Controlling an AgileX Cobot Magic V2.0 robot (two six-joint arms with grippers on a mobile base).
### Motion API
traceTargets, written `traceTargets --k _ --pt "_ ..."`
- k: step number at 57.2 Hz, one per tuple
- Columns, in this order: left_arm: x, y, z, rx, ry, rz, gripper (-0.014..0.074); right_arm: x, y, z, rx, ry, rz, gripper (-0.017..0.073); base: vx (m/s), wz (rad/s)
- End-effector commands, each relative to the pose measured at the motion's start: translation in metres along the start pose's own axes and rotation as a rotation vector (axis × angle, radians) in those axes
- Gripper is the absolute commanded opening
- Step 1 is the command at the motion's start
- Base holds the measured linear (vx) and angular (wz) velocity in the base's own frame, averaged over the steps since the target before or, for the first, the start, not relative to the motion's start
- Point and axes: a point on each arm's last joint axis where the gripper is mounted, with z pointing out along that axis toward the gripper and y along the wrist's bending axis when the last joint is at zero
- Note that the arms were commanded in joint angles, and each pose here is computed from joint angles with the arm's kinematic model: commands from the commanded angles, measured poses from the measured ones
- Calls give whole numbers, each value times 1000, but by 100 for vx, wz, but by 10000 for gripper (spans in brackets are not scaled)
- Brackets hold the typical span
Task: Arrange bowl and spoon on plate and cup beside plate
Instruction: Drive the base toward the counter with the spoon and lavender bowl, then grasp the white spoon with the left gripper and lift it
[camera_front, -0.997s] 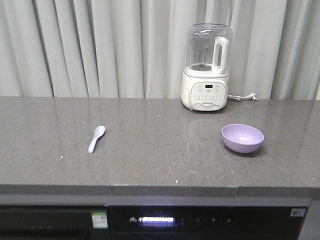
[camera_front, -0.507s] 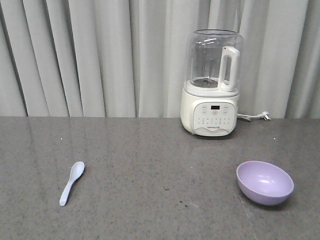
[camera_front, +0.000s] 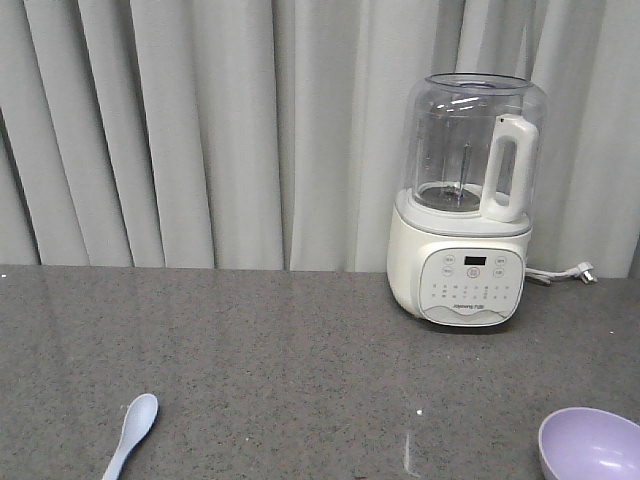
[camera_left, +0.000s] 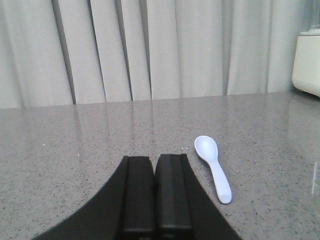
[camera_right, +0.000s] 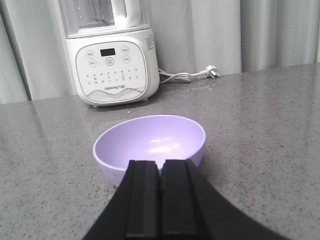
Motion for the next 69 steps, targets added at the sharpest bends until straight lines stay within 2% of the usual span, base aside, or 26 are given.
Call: traceTargets --k 1,35,40,42,46,51,53,56,62,64,69 --pt "-17 0 -2 -2 -114 -2 -6 -7 0 0 -4 -83 -11 -8 12 0" --pt "-17 0 -2 -2 -114 -2 -6 -7 0 0 -4 -88 -11 -8 4 -1" --pt "-31 0 -4 -3 -226 -1 -6 -15 1 -1 -13 -160 -11 -8 0 0" --pt "-39 0 -6 -1 -300 -10 -6 -22 2 -3 -21 -228 -5 -8 0 0" --pt "-56 1 -12 1 -449 -67 -6 -40 5 -8 -35 -359 -20 -8 0 0" --pt "-94 5 -25 -3 -574 -168 -6 -85 11 -24 -34 -501 -124 -8 0 0" --pt "-109 7 -28 -5 -584 -200 -6 -100 13 -29 -30 -521 -143 -8 0 0" --pt "-139 7 -33 -9 -596 -187 -6 -135 17 -40 -25 -552 -153 -8 0 0" --pt "-199 6 -25 -17 -564 -96 -6 -202 25 -44 -17 -538 -160 -8 0 0" --pt "-221 6 -12 -10 -522 -89 -6 -222 27 -40 -12 -518 -170 -8 0 0" --pt "-253 4 28 12 -379 -87 -6 -248 30 -13 -2 -451 -194 -8 0 0"
